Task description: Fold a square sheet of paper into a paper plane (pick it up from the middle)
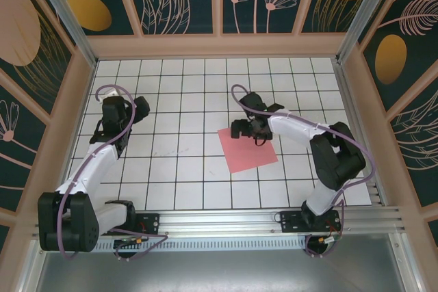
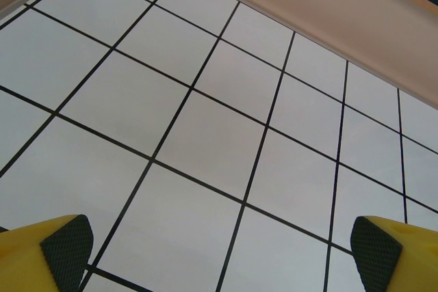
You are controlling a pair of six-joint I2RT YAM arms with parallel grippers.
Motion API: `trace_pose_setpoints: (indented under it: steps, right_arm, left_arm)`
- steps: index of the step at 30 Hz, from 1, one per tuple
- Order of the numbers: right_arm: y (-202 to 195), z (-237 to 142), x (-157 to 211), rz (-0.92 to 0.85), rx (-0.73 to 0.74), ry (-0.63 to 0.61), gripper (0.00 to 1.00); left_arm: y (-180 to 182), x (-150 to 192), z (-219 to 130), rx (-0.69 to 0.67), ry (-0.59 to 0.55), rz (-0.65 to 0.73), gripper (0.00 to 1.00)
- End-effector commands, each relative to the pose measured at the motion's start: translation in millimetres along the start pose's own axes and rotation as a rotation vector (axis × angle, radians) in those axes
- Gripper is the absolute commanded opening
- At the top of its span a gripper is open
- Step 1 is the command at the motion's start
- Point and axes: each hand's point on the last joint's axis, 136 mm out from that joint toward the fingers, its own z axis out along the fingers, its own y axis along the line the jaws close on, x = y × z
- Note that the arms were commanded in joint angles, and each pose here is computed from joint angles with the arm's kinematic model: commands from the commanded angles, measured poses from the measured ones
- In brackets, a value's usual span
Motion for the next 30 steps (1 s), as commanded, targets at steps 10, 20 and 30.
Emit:
trace_pose_setpoints:
  steps: [10,20,30]
  right_arm:
    - [-9.9,29.5,34.0,-0.148,0.082,0.185,0.99]
    - [-28.3,61.9,65.2,-0.131,0.165,0.296,0.92]
    - [-36.4,65.5,64.9,-0.120,0.206,0.291,0.84]
  left_arm:
    - [-1.5,-5.2,0.2,0.002,0.003,-0.007,0.99]
    - [0.4,-3.8,2.3,-0.009,0.009,-0.001,0.98]
    - [0.9,-2.8,3.1,-0.012,0.013,0.001,0.99]
